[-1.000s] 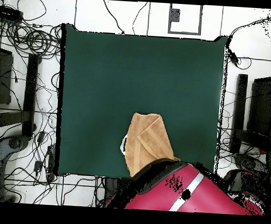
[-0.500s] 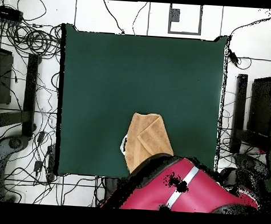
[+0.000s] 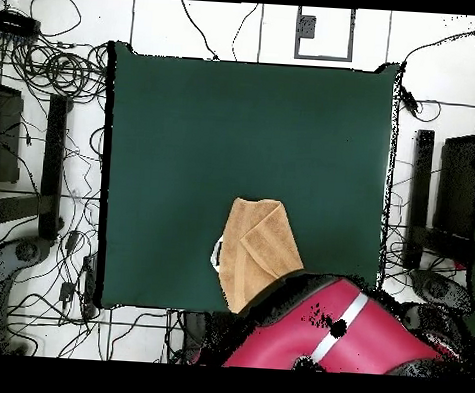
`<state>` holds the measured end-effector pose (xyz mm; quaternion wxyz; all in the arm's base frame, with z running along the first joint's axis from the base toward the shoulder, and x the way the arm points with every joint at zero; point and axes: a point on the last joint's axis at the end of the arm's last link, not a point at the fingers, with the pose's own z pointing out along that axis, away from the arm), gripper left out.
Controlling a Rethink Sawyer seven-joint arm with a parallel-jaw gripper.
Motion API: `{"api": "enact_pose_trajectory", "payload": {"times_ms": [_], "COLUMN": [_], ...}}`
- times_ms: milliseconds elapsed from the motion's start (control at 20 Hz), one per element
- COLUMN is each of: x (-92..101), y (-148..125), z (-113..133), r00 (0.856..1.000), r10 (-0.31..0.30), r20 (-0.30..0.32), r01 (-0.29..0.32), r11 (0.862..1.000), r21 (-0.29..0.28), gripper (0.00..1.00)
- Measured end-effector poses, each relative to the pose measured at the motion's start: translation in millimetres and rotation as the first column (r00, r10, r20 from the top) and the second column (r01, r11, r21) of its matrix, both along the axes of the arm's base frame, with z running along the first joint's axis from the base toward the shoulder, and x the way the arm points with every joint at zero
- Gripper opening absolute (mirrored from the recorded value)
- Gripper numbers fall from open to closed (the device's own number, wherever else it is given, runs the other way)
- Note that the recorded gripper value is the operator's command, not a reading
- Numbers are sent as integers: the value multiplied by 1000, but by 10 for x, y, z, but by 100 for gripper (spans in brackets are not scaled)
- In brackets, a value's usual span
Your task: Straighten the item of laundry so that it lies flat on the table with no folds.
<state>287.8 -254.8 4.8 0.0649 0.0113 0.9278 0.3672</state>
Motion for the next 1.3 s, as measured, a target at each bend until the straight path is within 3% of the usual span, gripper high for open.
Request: {"api": "enact_pose_trajectory", "payload": {"times_ms": [400, 1300], "x": [-37, -262], "y": [-8, 221], "z": [-27, -374], "r00": [1000, 997], "r10": [-8, -7], "r20": [-6, -74], "r01": [8, 13], "r11": [1000, 997], "r21": [4, 74], "gripper": [100, 100]}}
